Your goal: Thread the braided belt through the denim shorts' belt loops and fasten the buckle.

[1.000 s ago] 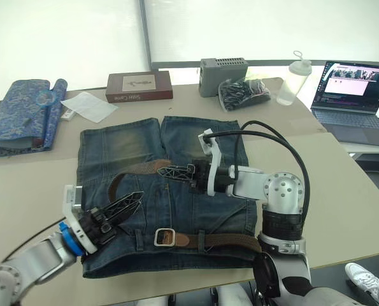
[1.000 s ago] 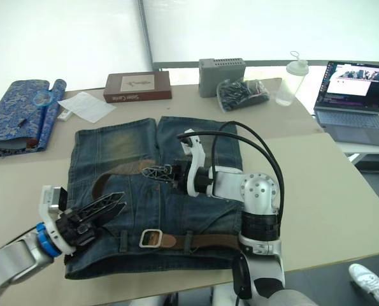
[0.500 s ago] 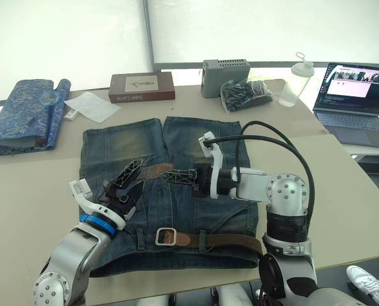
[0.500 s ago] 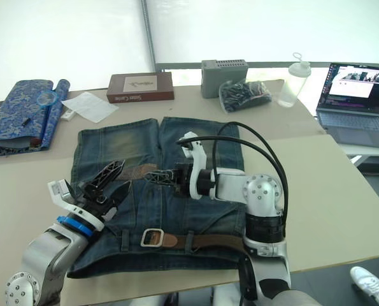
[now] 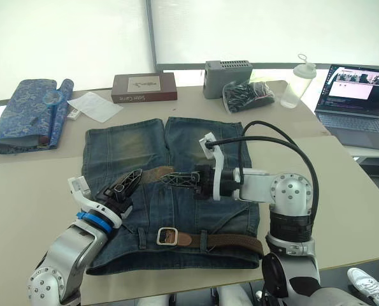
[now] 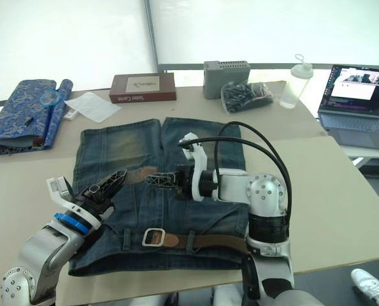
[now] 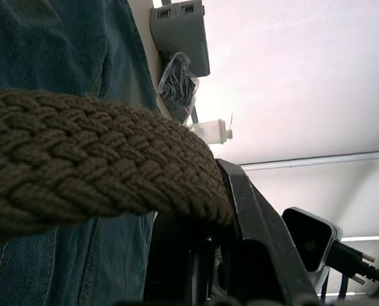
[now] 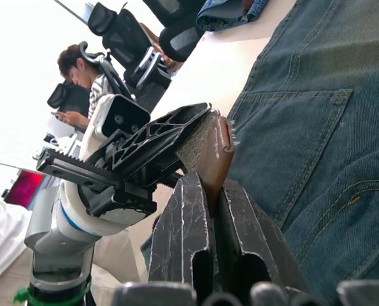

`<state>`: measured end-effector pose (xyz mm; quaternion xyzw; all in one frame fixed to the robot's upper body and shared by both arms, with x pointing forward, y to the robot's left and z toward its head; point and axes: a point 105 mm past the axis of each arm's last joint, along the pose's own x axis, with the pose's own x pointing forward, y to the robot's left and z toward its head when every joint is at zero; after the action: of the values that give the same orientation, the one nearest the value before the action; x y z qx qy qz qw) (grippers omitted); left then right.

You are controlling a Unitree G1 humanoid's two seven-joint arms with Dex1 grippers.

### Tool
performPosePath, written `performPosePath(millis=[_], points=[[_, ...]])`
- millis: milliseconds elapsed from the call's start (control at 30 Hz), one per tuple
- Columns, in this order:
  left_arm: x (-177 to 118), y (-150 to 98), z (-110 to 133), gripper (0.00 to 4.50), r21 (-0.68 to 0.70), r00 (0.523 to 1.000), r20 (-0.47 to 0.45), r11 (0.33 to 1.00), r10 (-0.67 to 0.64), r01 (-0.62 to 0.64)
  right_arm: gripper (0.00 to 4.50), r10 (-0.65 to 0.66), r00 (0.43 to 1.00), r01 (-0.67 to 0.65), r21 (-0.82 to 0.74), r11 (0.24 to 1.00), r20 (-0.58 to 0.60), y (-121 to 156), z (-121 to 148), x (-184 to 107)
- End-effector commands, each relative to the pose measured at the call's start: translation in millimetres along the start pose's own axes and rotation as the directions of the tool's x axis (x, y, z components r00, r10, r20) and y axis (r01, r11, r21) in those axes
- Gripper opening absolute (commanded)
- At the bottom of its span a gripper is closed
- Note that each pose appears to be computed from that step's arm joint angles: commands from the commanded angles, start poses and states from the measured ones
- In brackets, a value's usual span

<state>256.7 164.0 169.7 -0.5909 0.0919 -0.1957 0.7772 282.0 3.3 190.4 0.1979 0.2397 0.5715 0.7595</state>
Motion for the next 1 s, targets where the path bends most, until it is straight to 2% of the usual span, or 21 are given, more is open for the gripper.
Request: performPosePath(millis=[33, 133, 233, 367, 400, 433, 467, 533, 567, 600, 700, 767, 1000], points=[[-20.7, -1.5, 15.3, 0.00, 0.067, 0.999, 0.031, 0.997, -0.043, 0.041, 0.85, 0.028, 1.000, -0.027, -0.196, 0.980, 0.000, 16.4, -0.7, -6.7], [-54.6, 14.1, 11.9, 0.00, 0.143, 0.995, -0.101, 0.989, -0.019, 0.033, 1.73, 0.001, 0.999, -0.022, -0.438, 0.899, -0.048, 14.5, -19.9, -10.6], [-90.8, 29.4, 14.9, 0.00, 0.156, 0.977, -0.207, 0.987, 0.058, -0.025, 1.73, 0.019, 0.993, -0.078, -0.540, 0.838, -0.114, 8.2, -40.0, -8.5], [-125.3, 43.2, 15.8, 0.00, 0.140, 0.947, -0.265, 0.979, 0.180, -0.147, 1.73, -0.120, 0.988, 0.019, -0.690, 0.724, -0.100, -27.3, -46.5, 8.2], [-130.2, 45.3, 15.9, 0.00, 0.141, 0.945, -0.255, 0.975, 0.205, -0.174, 1.73, -0.140, 0.985, 0.020, -0.737, 0.675, -0.101, -33.2, -48.0, 12.8], [-133.8, 46.4, 16.2, 0.00, 0.140, 0.945, -0.241, 0.972, 0.220, -0.190, 1.35, -0.143, 0.984, 0.015, -0.760, 0.650, -0.103, -36.3, -49.2, 16.8], [-135.8, 47.7, 16.7, 0.00, 0.145, 0.945, -0.221, 0.967, 0.240, -0.211, 1.20, -0.132, 0.986, 0.012, -0.751, 0.660, -0.100, -36.5, -49.1, 19.2], [-135.6, 50.2, 20.9, 0.00, 0.155, 0.952, -0.134, 0.955, 0.274, -0.253, 0.59, 0.022, 0.996, -0.072, -0.673, 0.736, -0.083, -15.1, -45.9, 19.6], [-135.1, 50.4, 22.1, 0.00, 0.155, 0.954, -0.105, 0.952, 0.280, -0.263, 0.21, 0.077, 0.994, -0.108, -0.650, 0.752, -0.076, -7.1, -44.6, 18.3], [-132.6, 50.7, 23.8, 0.00, 0.169, 0.950, -0.065, 0.941, 0.306, -0.292, 0.05, 0.149, 0.983, -0.181, -0.654, 0.735, -0.104, 3.2, -48.2, 12.5], [-120.2, 47.3, 24.5, 0.00, 0.169, 0.942, 0.045, 0.927, 0.333, -0.335, 0.05, 0.233, 0.948, -0.318, -0.706, 0.633, -0.218, 14.1, -62.5, -4.8], [-112.8, 45.3, 23.3, 0.00, 0.162, 0.932, 0.086, 0.918, 0.353, -0.362, 0.05, 0.236, 0.938, -0.347, -0.714, 0.608, -0.255, 13.4, -65.9, -8.6], [-98.7, 37.8, 5.6, 0.00, 0.178, 0.908, 0.073, 0.891, 0.412, -0.419, 0.05, 0.202, 0.941, -0.338, -0.749, 0.569, -0.271, 8.2, -67.5, -8.5]])
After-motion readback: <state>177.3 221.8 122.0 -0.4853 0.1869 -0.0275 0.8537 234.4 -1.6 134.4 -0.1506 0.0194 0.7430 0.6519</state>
